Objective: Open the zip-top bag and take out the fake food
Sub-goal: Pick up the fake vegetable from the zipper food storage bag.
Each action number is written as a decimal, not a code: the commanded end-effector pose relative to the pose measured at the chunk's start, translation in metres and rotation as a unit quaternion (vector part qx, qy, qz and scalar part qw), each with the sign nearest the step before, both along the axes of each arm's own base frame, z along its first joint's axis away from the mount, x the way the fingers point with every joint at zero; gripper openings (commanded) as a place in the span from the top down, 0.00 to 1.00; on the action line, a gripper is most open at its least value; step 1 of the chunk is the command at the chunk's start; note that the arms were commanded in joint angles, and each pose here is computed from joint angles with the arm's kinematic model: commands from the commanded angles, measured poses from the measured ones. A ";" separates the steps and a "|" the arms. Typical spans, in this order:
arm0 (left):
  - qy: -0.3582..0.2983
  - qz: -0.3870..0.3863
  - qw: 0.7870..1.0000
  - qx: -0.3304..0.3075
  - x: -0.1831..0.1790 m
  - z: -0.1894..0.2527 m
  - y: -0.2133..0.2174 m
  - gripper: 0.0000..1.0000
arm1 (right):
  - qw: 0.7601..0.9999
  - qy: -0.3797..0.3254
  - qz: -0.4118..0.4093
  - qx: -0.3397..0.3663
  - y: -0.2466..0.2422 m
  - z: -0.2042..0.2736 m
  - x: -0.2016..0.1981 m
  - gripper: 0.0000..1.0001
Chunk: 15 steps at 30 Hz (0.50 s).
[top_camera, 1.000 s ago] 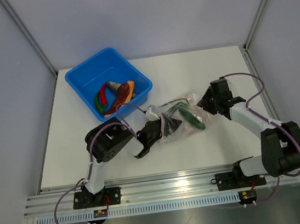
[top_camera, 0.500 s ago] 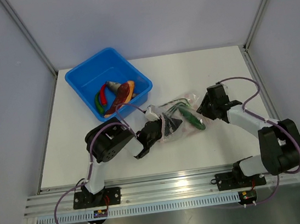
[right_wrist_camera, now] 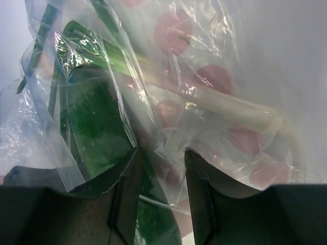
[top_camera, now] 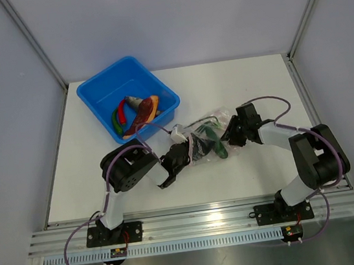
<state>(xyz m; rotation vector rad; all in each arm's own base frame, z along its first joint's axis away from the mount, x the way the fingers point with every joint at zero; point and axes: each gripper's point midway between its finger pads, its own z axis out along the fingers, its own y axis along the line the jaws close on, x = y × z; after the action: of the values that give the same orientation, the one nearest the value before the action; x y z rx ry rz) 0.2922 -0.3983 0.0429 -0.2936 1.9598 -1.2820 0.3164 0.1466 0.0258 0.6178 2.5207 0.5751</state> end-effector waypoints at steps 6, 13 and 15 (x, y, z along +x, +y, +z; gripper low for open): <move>0.003 -0.009 1.000 -0.015 0.009 0.003 -0.012 0.37 | 0.996 -0.008 0.055 0.069 0.035 0.009 0.006 0.59; 0.011 -0.018 1.000 -0.005 0.010 -0.001 -0.016 0.36 | 0.994 -0.023 0.077 0.073 0.041 0.015 0.006 0.63; 0.015 -0.019 1.000 -0.002 0.009 -0.003 -0.017 0.37 | 0.994 -0.022 0.077 0.072 0.040 0.014 0.006 0.64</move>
<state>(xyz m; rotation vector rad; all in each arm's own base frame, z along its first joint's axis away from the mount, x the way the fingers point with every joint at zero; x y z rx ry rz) 0.3014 -0.4089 0.0442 -0.3034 1.9786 -1.3067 0.3168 0.1705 0.0252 0.5457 2.5460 0.7351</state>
